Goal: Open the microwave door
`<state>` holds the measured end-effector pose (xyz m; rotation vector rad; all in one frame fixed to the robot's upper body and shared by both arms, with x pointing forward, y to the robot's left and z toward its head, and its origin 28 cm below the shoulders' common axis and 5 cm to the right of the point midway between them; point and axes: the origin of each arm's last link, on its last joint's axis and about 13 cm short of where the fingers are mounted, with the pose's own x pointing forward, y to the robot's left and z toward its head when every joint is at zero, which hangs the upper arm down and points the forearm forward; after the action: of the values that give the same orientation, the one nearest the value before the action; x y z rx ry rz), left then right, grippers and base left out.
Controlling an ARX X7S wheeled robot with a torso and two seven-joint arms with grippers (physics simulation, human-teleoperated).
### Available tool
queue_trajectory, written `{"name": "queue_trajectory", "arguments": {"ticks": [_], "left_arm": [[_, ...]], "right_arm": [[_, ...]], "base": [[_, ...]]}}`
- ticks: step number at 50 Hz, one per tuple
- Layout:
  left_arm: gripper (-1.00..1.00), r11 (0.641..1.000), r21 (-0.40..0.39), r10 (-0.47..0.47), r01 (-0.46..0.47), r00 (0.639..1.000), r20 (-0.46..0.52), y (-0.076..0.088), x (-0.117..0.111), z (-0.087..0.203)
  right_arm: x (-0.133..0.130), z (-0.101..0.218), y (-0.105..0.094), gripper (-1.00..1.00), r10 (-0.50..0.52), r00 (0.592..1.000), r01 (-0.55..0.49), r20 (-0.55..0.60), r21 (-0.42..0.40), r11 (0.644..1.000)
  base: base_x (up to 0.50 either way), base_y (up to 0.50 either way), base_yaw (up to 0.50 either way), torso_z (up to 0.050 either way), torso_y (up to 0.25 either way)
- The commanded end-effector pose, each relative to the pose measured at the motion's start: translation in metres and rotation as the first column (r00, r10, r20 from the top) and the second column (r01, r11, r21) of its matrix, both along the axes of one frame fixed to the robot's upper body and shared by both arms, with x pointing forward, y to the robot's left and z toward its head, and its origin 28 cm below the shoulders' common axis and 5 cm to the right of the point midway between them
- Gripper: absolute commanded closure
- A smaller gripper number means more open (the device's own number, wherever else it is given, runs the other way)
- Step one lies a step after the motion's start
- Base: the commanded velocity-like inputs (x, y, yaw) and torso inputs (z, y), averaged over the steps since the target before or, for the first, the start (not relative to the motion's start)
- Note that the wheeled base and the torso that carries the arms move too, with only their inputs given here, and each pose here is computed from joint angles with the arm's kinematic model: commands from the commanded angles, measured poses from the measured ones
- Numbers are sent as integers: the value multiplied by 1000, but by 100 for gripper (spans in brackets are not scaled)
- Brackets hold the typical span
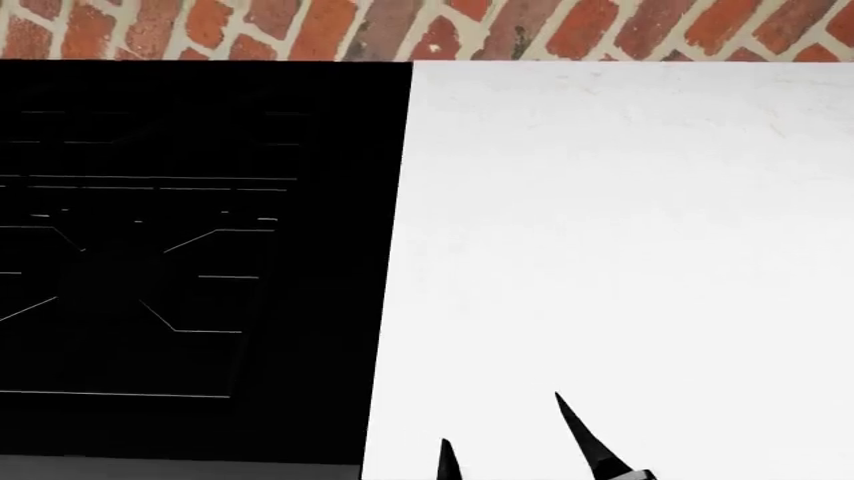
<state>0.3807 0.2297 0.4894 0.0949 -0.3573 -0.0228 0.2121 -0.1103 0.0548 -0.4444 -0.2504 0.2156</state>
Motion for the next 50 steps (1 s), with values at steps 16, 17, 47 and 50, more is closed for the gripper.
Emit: {"name": "queue_trajectory", "arguments": {"ticks": [16, 17, 47, 50], "left_arm": [[-100, 1000, 7, -14, 14, 1000, -4, -4, 1, -2], [-100, 1000, 7, -14, 14, 1000, -4, -4, 1, -2], [100, 997, -16, -73, 73, 997, -11, 3, 1, -2], [100, 1000, 11, -8, 9, 998, -64, 12, -2, -3]], "right_arm": [[3, 0, -1, -100, 19, 1000, -19, -18, -8, 1000], [3, 0, -1, -100, 19, 1000, -19, -18, -8, 1000], [1, -2, 1, -100, 34, 999, -34, -23, -4, 999], [1, -3, 1, -100, 40, 999, -40, -28, 0, 999]], "base": [[0, 0, 0, 0, 0], [0, 0, 0, 0, 0], [0, 0, 0, 0, 0], [0, 0, 0, 0, 0]]}}
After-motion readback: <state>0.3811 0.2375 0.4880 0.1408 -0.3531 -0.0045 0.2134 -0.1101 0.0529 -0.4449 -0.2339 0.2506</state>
